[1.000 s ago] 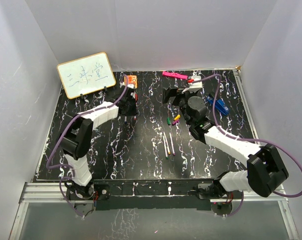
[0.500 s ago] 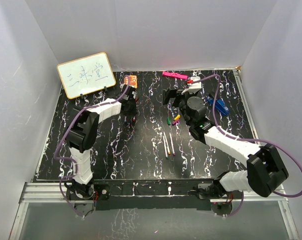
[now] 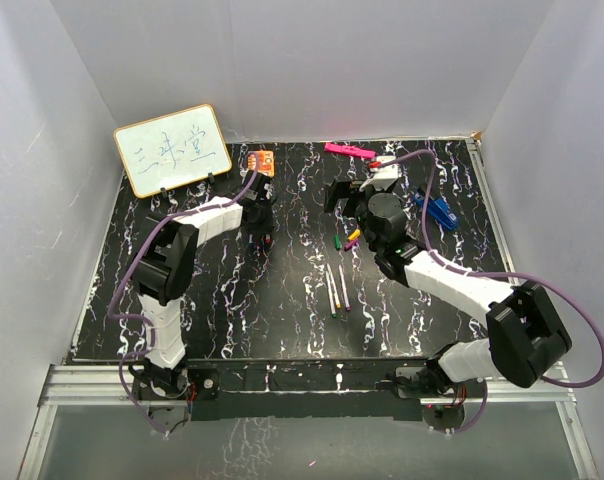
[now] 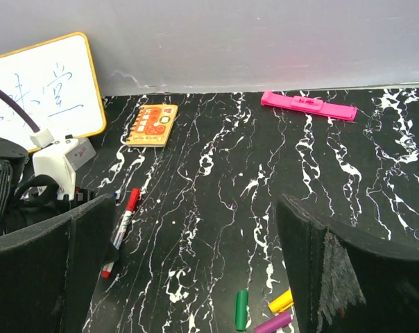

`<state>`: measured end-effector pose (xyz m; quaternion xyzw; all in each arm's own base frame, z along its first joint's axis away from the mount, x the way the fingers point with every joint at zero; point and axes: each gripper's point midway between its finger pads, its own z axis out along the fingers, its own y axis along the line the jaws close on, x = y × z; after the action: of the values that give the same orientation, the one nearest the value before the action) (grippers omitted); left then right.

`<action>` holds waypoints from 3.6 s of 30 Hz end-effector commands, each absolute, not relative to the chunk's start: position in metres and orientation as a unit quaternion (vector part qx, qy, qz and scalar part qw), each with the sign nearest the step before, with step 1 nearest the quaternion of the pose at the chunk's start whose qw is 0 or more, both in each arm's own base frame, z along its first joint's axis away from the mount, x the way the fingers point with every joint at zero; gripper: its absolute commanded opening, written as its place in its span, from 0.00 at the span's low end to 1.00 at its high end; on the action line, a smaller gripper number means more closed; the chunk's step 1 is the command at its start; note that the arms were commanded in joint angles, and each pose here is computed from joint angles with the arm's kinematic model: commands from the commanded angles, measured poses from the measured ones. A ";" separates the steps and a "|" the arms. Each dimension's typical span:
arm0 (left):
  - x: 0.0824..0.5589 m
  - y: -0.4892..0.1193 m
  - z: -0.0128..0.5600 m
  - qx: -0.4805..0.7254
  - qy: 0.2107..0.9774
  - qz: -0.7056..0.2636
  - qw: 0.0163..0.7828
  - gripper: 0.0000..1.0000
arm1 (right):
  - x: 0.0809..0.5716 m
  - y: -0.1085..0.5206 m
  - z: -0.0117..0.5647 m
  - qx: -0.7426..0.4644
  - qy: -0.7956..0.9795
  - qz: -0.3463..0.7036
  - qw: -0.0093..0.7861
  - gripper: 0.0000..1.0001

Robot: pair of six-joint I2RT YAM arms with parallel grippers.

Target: Insert the pens into the pen caps

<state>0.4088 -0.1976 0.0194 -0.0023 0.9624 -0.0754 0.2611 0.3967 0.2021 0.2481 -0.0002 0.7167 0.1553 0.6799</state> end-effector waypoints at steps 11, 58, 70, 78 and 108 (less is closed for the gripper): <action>0.420 -0.196 0.073 -0.008 0.946 -0.090 0.310 0.27 | 0.405 0.189 0.250 0.056 0.701 0.164 0.691 0.98; 0.322 -0.294 0.124 0.137 0.883 -0.306 0.329 0.26 | 0.299 0.196 0.059 -0.017 0.902 0.150 0.404 0.36; 0.315 -0.295 0.109 0.126 0.889 -0.314 0.308 0.26 | 0.304 0.211 0.053 -0.040 0.908 0.143 0.391 0.35; 0.317 -0.296 0.113 0.128 0.888 -0.313 0.311 0.26 | 0.292 0.205 0.042 -0.049 0.925 0.103 0.363 0.33; 0.326 -0.299 0.116 0.150 0.884 -0.303 0.322 0.24 | 0.316 0.202 0.066 -0.046 0.921 0.031 0.387 0.00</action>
<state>0.3179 -0.2921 0.0956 0.1313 0.8973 -0.2934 0.3027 0.2878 0.1956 0.0236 -0.0520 0.9436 0.0374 0.3248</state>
